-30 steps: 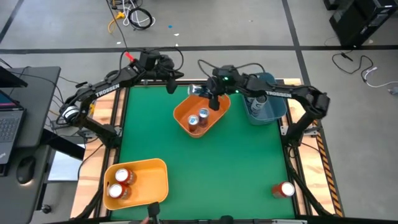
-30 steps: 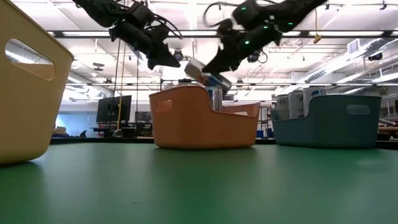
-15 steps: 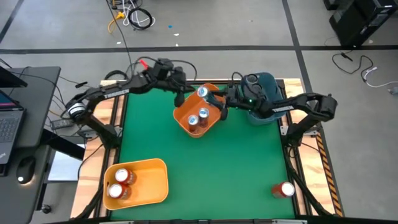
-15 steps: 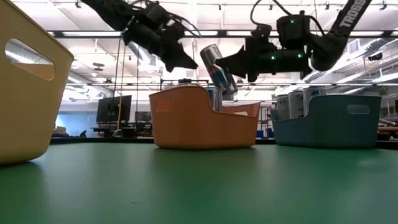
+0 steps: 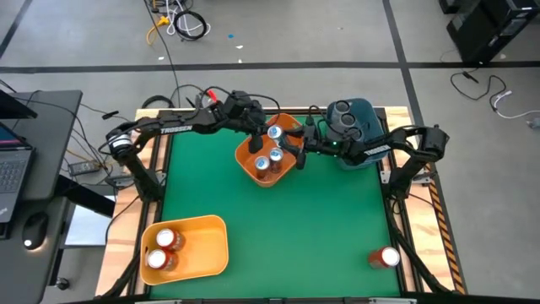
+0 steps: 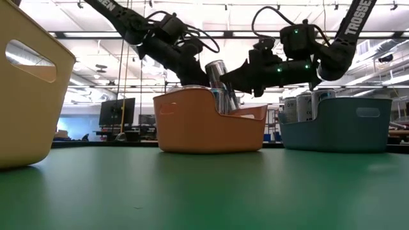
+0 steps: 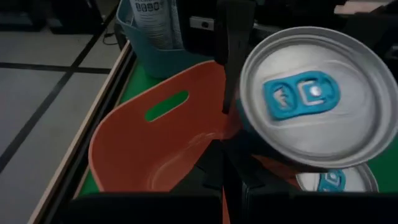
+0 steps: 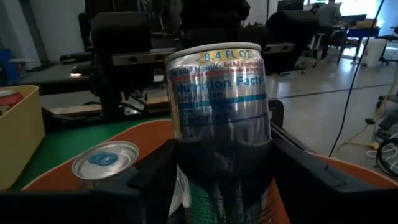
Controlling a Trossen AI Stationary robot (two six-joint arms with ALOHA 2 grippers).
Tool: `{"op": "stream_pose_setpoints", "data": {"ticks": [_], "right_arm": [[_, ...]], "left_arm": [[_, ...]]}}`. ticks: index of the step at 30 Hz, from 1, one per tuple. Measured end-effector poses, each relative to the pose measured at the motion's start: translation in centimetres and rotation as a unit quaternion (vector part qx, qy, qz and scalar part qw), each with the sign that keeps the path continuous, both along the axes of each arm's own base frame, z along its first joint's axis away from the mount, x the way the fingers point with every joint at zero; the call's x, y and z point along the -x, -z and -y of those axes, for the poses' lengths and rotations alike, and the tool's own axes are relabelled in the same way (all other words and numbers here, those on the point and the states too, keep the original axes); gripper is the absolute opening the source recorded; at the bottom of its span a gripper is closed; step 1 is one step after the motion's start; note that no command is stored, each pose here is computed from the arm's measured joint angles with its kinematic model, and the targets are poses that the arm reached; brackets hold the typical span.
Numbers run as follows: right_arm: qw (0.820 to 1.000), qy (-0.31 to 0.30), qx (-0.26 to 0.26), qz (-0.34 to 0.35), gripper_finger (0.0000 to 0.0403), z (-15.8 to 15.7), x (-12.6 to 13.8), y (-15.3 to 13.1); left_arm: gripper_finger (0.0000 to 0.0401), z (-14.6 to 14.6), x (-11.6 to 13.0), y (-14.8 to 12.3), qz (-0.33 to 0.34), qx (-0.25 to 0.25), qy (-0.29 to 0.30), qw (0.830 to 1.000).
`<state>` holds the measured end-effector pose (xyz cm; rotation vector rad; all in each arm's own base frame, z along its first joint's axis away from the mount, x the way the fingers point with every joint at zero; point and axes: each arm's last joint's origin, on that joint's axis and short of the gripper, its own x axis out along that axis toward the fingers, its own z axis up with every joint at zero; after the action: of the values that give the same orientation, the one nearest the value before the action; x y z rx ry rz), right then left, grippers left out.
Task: Sort soda cans
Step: Put the blue soda can into the orange bin
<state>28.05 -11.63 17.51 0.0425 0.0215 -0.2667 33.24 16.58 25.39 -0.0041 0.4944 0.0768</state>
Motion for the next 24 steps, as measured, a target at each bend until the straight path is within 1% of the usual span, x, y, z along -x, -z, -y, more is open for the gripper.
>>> {"op": "stream_pose_setpoints", "data": {"ticks": [5, 15, 20, 24], "right_arm": [[1.0, -0.001, -0.003, 0.001, 0.0251, 0.0, 0.0, 0.0], [1.0, -0.008, -0.007, 0.002, 0.025, 0.0, 0.0, 0.0], [1.0, -0.013, -0.01, 0.005, 0.0259, 0.0, -0.1, -0.1], [1.0, -0.014, -0.022, 0.008, 0.0264, 0.1, -0.2, -0.3]], "left_arm": [[0.0, 0.0, -0.7, 0.4, 0.014, 0.006, 0.005, 1.0], [0.0, 0.7, -1.3, 0.5, 0.021, 0.009, 0.008, 1.0], [0.0, 1.0, -1.5, 0.5, 0.022, 0.009, 0.013, 1.0], [0.0, 1.0, -1.8, 0.9, 0.024, 0.011, 0.014, 1.0]]}}
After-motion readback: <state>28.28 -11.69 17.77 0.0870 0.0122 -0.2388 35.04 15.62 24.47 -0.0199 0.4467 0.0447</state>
